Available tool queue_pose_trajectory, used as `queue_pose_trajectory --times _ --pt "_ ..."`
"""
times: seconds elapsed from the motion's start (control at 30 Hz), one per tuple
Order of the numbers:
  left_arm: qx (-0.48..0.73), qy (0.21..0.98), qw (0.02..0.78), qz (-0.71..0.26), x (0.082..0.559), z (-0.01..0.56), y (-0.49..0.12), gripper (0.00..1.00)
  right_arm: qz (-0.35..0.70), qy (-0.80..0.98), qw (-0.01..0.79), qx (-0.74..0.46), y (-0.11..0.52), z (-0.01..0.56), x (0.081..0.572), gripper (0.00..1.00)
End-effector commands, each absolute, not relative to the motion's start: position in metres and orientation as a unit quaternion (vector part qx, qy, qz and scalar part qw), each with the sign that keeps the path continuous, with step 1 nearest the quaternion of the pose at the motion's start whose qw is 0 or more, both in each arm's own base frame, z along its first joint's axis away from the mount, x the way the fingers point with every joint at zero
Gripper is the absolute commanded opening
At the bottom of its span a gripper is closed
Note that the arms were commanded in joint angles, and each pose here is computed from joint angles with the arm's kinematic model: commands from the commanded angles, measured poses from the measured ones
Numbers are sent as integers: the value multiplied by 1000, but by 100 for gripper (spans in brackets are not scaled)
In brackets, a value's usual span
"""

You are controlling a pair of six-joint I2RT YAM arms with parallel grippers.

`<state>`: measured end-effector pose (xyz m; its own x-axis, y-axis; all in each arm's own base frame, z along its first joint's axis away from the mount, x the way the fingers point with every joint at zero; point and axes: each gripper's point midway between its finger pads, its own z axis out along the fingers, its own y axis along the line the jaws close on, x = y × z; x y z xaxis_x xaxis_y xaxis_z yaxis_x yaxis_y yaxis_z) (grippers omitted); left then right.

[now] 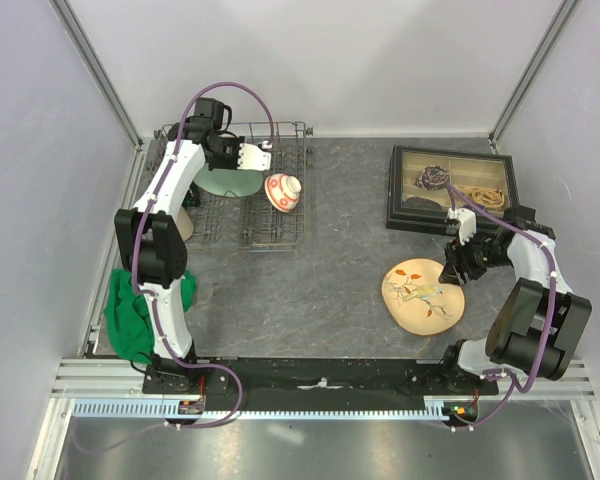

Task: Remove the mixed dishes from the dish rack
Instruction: Pick up the plate from the dish rack.

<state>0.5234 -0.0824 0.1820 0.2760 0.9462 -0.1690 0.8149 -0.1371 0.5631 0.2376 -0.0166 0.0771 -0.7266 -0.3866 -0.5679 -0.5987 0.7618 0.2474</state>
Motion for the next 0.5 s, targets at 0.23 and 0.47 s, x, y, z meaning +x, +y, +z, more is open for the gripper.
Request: queue_pose_trajectory --times 0.23,0.47 --pt "707 540 400 220 541 297 -91 2 223 893 263 -290 -9 77 237 62" --pt "707 533 407 227 537 308 -95 2 223 892 264 -291 -9 77 236 62"
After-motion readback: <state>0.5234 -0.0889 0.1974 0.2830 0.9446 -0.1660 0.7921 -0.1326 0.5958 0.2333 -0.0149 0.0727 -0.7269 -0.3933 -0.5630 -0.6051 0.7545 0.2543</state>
